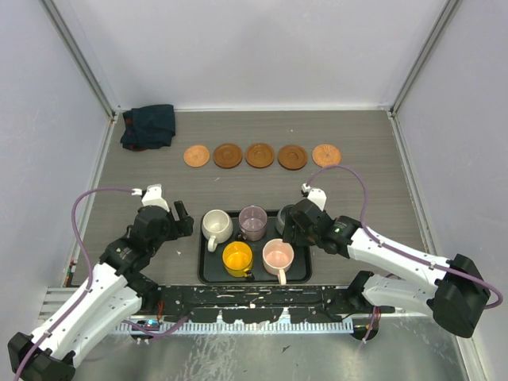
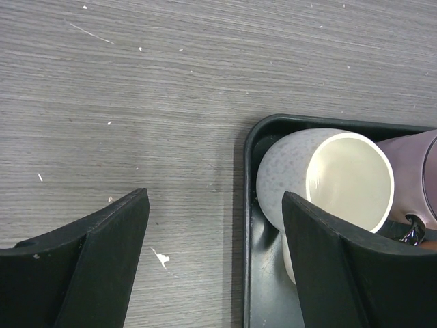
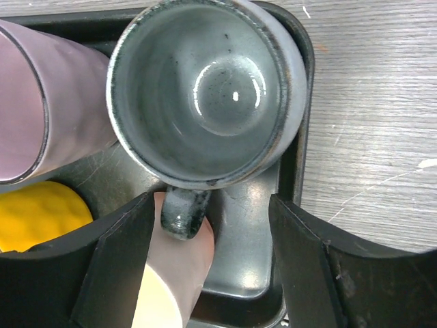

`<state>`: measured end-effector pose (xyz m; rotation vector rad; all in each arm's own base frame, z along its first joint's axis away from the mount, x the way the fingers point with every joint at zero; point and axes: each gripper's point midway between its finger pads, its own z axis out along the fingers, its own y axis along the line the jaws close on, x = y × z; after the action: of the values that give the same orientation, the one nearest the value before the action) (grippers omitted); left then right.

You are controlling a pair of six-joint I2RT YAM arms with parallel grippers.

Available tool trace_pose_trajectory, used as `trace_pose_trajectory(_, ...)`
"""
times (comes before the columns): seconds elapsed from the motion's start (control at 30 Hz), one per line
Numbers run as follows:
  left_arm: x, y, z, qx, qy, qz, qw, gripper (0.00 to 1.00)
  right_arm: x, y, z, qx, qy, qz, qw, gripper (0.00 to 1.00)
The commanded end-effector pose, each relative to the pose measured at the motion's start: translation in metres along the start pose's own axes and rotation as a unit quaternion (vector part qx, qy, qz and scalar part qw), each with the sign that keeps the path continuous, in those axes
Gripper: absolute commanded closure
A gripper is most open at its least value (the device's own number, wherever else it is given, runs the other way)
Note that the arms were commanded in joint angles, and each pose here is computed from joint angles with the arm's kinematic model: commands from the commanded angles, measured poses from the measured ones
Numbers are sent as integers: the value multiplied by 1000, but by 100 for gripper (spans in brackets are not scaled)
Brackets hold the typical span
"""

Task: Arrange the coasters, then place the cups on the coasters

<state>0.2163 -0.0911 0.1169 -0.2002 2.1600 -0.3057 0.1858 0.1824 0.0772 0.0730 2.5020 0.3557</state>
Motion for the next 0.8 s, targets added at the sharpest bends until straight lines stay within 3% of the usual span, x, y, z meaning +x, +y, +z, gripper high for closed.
trace_pose_trajectory(0.0,-14,-6,2,8,-30,-7,999,20,-11,-5,-6,24,-21,12,999,28)
trace_pose_trajectory(0.43,-15,-8,4,13,-33,-9,999,20,-1,-46,-23,91,-25,21,995,28)
trace_pose_trajectory(0.77,-14,-8,4,13,-34,-11,999,19,-10,-15,-28,21,-14,-33,999,30)
